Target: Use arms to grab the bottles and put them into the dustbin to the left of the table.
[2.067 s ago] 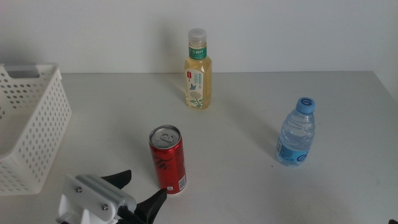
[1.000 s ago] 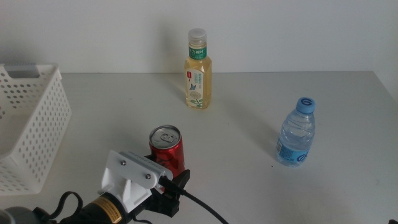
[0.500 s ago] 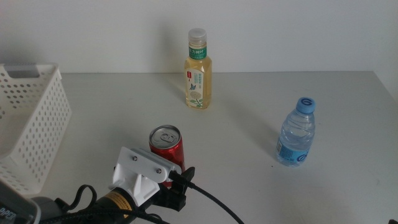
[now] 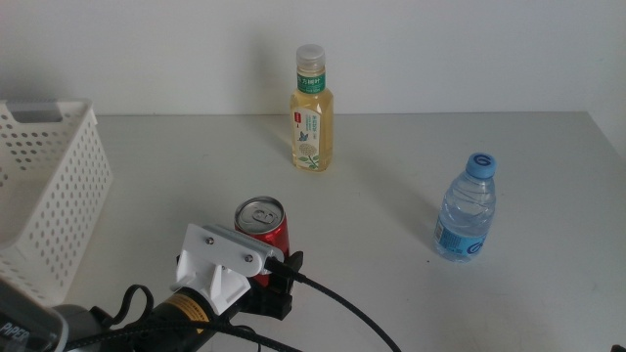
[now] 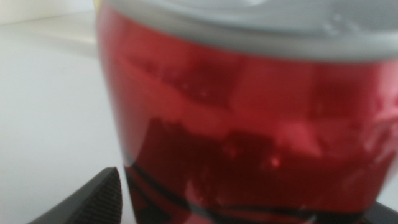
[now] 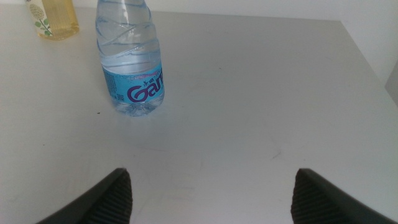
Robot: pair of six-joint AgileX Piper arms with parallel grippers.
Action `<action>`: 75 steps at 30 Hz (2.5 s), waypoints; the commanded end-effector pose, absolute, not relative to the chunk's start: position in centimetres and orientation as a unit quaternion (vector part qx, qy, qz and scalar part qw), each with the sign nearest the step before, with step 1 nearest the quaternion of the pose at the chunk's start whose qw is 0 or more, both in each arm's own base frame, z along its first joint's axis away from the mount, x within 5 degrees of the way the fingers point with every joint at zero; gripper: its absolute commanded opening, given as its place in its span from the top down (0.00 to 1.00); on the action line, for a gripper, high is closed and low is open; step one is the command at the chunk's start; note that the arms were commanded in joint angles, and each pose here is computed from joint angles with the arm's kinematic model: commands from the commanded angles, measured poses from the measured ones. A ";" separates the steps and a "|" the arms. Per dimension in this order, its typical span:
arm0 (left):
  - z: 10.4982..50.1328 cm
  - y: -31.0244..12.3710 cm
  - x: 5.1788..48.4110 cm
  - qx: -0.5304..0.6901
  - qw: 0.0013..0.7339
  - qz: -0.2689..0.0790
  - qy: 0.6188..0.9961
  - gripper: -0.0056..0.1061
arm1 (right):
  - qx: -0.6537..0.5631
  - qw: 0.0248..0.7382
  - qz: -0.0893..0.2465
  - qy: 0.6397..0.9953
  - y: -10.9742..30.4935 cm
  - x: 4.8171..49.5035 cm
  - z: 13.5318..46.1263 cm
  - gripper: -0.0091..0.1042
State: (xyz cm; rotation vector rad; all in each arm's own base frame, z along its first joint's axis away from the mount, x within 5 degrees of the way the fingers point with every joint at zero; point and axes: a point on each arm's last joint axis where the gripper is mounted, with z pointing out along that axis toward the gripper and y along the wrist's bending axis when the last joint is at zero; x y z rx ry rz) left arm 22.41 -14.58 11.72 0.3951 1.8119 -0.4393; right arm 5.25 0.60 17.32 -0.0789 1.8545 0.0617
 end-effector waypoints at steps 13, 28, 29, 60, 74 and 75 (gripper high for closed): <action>14.4 -14.8 22.8 0.137 0.656 -0.223 0.708 0.87 | -0.033 0.635 0.018 0.771 0.5 5.3 18.2 0.34; 17.3 -14.7 22.4 0.120 0.590 -0.234 0.764 0.96 | -0.033 0.635 0.018 0.771 0.5 5.3 18.2 0.34; 17.8 -14.7 22.4 0.120 0.587 -0.234 0.766 0.96 | -0.033 0.635 0.018 0.771 0.5 5.3 18.2 0.34; 33.7 -7.7 27.6 0.141 0.308 -0.064 0.939 0.96 | -0.033 0.635 0.018 0.772 0.5 5.3 18.2 0.34; 38.8 4.0 29.1 0.030 0.291 0.027 0.956 0.96 | -0.033 0.635 0.018 0.772 0.5 5.3 18.2 0.34; 38.9 4.9 29.2 0.026 0.282 0.037 0.958 0.96 | -0.033 0.635 0.018 0.772 0.5 5.3 18.2 0.34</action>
